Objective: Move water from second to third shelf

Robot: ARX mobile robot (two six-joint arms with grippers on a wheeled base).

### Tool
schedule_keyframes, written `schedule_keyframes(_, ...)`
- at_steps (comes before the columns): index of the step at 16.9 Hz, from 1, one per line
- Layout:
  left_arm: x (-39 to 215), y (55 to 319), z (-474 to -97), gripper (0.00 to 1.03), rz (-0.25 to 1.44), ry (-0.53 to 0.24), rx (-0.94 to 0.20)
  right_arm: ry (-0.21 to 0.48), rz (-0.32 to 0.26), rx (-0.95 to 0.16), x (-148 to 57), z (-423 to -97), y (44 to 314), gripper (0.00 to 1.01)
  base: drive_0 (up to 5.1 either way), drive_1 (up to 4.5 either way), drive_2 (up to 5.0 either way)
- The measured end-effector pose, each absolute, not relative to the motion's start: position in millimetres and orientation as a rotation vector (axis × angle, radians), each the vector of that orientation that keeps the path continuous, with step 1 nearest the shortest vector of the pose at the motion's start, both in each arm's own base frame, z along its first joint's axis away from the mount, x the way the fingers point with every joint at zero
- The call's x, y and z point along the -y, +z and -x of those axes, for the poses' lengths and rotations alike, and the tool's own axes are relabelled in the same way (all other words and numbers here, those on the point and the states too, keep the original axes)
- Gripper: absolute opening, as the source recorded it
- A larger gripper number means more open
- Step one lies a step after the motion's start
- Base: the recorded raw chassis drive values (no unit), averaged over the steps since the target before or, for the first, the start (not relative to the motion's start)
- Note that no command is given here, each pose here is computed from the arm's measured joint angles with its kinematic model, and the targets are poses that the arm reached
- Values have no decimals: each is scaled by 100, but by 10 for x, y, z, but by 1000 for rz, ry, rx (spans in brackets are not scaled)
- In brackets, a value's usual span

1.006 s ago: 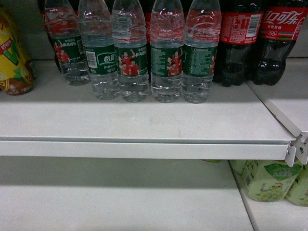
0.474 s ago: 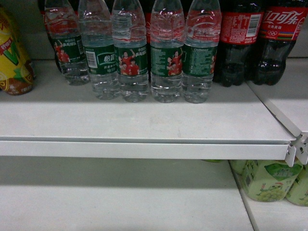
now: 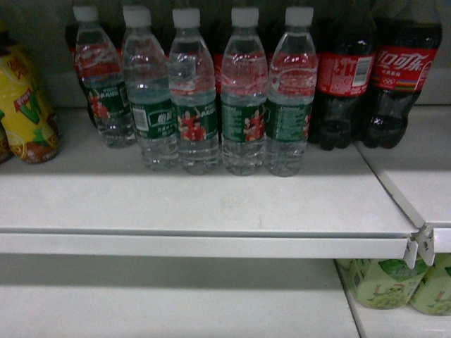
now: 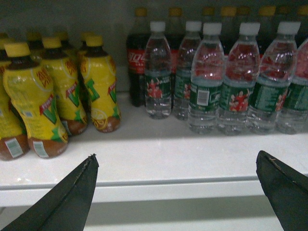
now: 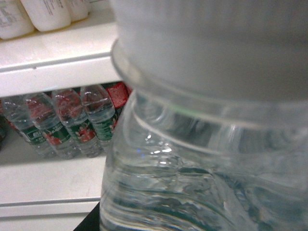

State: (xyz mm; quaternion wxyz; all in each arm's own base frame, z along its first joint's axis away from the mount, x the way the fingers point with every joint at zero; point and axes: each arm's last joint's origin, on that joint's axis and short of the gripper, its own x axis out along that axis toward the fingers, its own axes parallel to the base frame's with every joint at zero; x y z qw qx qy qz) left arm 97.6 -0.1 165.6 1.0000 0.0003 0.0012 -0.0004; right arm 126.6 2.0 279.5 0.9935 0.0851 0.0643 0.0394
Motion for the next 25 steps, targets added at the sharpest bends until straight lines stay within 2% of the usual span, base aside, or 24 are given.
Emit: schedule_keyframes(25,1,1657,-976,98,0,0,-1,78,-169,-108,-19,-1251,2847,43,0,0,0)
